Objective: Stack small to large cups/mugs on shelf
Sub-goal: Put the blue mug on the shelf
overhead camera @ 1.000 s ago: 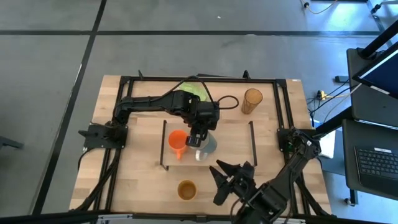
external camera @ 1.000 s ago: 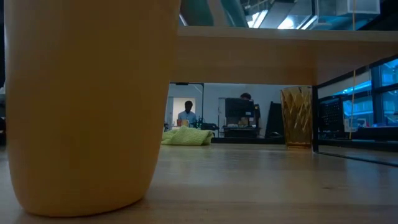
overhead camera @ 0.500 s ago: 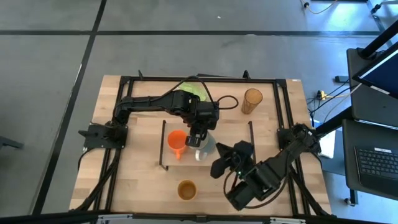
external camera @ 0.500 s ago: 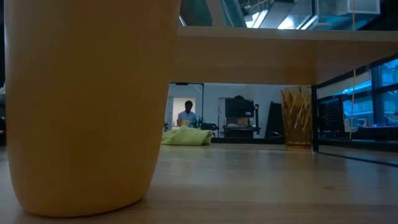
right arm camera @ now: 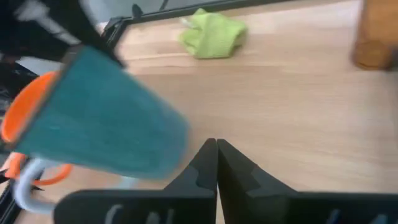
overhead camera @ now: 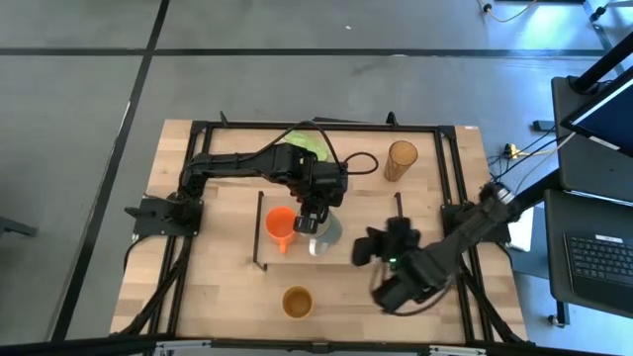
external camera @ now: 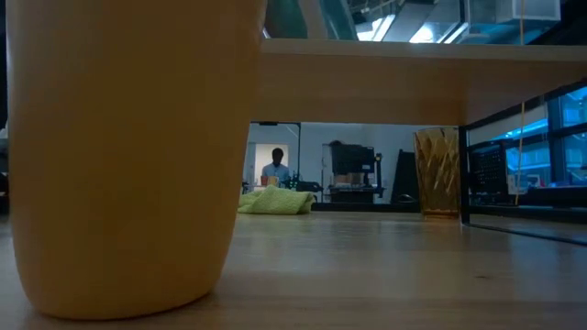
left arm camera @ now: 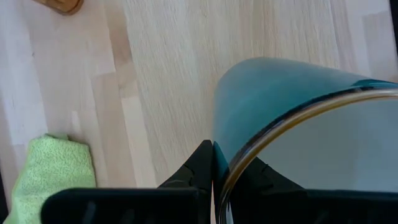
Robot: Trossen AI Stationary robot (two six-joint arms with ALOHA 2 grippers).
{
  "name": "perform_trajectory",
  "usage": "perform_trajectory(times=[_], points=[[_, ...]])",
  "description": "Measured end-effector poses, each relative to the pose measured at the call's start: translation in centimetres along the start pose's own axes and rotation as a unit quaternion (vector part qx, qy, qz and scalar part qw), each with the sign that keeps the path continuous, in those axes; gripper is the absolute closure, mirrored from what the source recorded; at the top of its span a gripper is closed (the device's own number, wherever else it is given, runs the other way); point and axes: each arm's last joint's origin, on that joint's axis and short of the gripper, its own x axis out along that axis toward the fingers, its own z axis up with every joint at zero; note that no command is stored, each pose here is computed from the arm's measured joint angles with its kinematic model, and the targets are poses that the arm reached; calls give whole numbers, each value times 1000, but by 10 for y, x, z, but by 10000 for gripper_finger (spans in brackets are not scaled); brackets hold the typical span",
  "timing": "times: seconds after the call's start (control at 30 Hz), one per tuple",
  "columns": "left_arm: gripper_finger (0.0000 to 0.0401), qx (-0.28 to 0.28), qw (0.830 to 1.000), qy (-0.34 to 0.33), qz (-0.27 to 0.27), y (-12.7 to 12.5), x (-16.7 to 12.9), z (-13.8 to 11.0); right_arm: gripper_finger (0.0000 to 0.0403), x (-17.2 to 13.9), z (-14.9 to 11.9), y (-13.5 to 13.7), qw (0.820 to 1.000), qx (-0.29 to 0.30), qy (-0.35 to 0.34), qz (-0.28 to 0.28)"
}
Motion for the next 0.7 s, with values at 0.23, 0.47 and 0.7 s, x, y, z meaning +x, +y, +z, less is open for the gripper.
perform_trajectory(times=[0.23,0.47,0.7], points=[[382,3,1000,11,-2,1,-3,-3,401,7,7,-50,1000,16,14,-7],[382,-11,1000,8,0,9,-3,-3,401,45,-16,-59,997,76,27,6],[382,-13,1000,3,-3,10,-2,-2,402,57,-14,-69,994,103,15,23]])
